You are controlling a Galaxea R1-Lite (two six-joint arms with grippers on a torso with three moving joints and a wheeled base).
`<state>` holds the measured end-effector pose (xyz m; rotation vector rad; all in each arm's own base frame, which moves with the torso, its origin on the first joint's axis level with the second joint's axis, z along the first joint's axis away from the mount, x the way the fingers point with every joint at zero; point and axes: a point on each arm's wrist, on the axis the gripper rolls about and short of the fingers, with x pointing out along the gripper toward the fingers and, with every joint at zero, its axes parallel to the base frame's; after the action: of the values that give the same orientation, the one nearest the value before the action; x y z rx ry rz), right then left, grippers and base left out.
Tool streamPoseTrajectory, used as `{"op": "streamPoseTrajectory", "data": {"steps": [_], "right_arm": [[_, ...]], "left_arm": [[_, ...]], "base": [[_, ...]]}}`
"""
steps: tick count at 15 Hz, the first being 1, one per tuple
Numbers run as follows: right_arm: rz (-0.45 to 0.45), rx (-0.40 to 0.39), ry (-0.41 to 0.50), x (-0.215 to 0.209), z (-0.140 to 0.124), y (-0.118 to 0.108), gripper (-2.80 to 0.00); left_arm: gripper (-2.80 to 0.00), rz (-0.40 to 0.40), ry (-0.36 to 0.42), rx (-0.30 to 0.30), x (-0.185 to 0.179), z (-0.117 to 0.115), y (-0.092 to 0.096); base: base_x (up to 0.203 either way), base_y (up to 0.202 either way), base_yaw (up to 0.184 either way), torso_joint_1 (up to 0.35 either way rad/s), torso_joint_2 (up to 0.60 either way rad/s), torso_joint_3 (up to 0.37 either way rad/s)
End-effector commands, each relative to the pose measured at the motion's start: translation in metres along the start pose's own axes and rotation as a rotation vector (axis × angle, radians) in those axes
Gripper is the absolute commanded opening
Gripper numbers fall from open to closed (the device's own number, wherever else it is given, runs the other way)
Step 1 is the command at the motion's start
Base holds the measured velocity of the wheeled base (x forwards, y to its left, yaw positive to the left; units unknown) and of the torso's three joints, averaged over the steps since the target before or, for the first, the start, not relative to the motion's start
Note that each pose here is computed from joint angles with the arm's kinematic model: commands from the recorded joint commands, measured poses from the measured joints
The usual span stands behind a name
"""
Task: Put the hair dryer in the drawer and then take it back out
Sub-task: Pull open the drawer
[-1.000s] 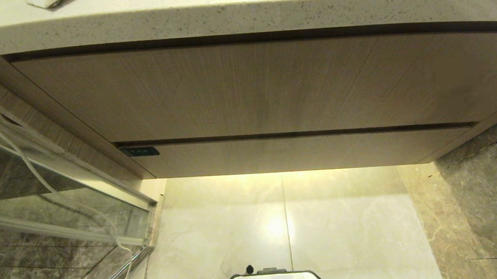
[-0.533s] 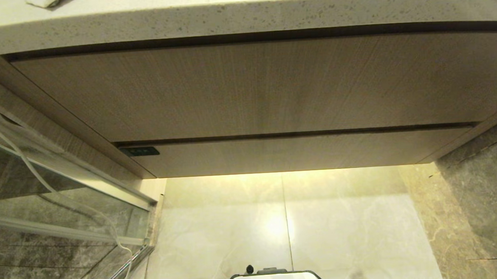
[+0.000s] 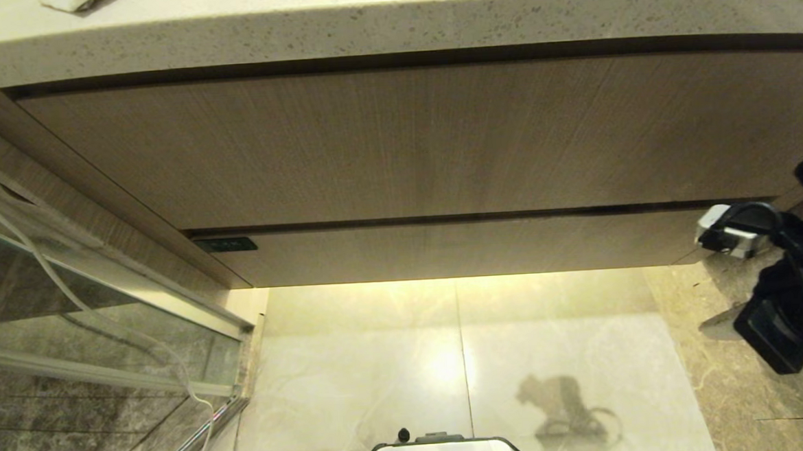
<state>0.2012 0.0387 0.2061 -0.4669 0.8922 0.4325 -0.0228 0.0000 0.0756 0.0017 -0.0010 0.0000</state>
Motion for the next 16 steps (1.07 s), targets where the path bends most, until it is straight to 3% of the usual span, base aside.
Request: {"op": "streamPoseTrajectory", "data": {"steps": [1,2,3,4,6,9,11,13,14,15,16], "right_arm": [[0.072,-0.093,0.103,0.07,0.012,-0.001,-2.8],[0.071,-0.172,0.084,0.087,0.016,-0.001,-2.8],[0.075,-0.264,0.073,0.098,0.016,0.0,0.0],[0.081,-0.349,0.067,0.111,0.015,0.001,0.0],[0.062,-0.42,0.03,0.126,0.018,-0.001,0.0],[-0.086,-0.554,-0.171,0.141,0.037,-0.009,0.0],[-0.16,-0.686,-0.236,0.141,0.042,-0.011,0.0],[-0.168,-0.697,-0.242,0.14,0.042,-0.012,0.0],[-0.198,-0.774,-0.262,0.138,0.042,-0.013,0.0],[-0.236,-0.92,-0.277,0.136,0.041,-0.014,0.0],[-0.272,-1.01,-0.318,0.135,0.043,-0.015,0.0]], "left_arm": [[-2.8,0.0,-0.002,0.0,0.0,0.0,0.0],[-2.8,0.0,-0.002,0.0,0.0,0.0,0.0],[-2.8,0.0,-0.002,0.0,0.0,0.0,0.0],[-2.8,0.0,-0.002,0.0,0.0,0.0,0.0],[-2.8,0.0,-0.002,0.0,0.0,0.0,0.0],[-2.8,0.0,-0.002,0.0,0.0,0.0,0.0],[-2.8,0.0,-0.002,0.0,0.0,0.0,0.0],[-2.8,0.0,-0.002,0.0,0.0,0.0,0.0],[-2.8,0.0,-0.002,0.0,0.0,0.0,0.0],[-2.8,0.0,-0.002,0.0,0.0,0.0,0.0],[-2.8,0.0,-0.002,0.0,0.0,0.0,0.0]], "base": [[0.0,0.0,0.0,0.0,0.0,0.0],[0.0,0.0,0.0,0.0,0.0,0.0],[0.0,0.0,0.0,0.0,0.0,0.0],[0.0,0.0,0.0,0.0,0.0,0.0],[0.0,0.0,0.0,0.0,0.0,0.0],[0.0,0.0,0.0,0.0,0.0,0.0],[0.0,0.0,0.0,0.0,0.0,0.0],[0.0,0.0,0.0,0.0,0.0,0.0],[0.0,0.0,0.0,0.0,0.0,0.0],[0.0,0.0,0.0,0.0,0.0,0.0],[0.0,0.0,0.0,0.0,0.0,0.0]]}}
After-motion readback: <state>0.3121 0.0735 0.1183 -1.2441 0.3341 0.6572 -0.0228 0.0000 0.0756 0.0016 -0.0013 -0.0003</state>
